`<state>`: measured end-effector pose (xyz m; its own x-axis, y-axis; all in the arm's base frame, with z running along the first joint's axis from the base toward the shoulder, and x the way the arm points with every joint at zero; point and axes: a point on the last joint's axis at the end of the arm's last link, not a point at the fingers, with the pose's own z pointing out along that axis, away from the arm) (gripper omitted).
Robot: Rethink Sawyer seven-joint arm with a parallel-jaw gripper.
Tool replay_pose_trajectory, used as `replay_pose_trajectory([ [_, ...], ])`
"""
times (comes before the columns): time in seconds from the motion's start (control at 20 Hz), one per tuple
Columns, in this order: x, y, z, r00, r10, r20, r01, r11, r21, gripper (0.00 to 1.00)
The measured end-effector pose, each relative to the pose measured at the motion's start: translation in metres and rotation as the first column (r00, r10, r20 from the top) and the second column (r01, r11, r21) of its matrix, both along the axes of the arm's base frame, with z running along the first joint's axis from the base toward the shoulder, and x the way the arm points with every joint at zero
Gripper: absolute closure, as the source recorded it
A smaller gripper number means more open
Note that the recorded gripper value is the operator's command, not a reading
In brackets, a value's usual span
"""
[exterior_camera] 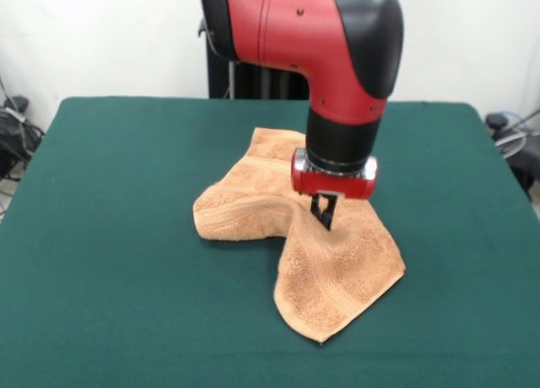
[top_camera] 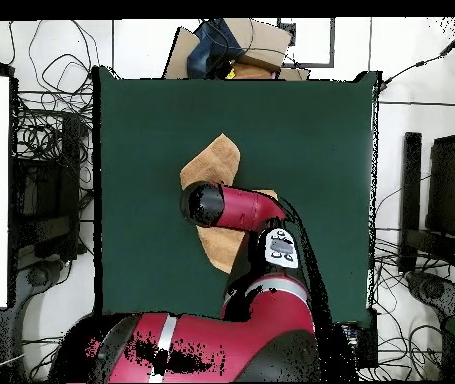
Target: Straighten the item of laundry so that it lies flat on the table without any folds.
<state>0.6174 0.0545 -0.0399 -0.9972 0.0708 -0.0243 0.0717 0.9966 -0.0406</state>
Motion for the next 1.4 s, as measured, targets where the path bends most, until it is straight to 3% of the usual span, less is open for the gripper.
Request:
replay_pose_trajectory([
  [0.2,0.005,0.000,-0.012,1.000,0.001,-0.014,-0.001,1.000,0.002,1.00],
  [0.95,0.008,0.003,-0.010,0.999,0.012,-0.037,-0.012,1.000,-0.003,1.00],
  [1.4,-0.001,0.035,-0.007,0.997,0.068,-0.044,-0.068,0.998,-0.012,1.00],
])
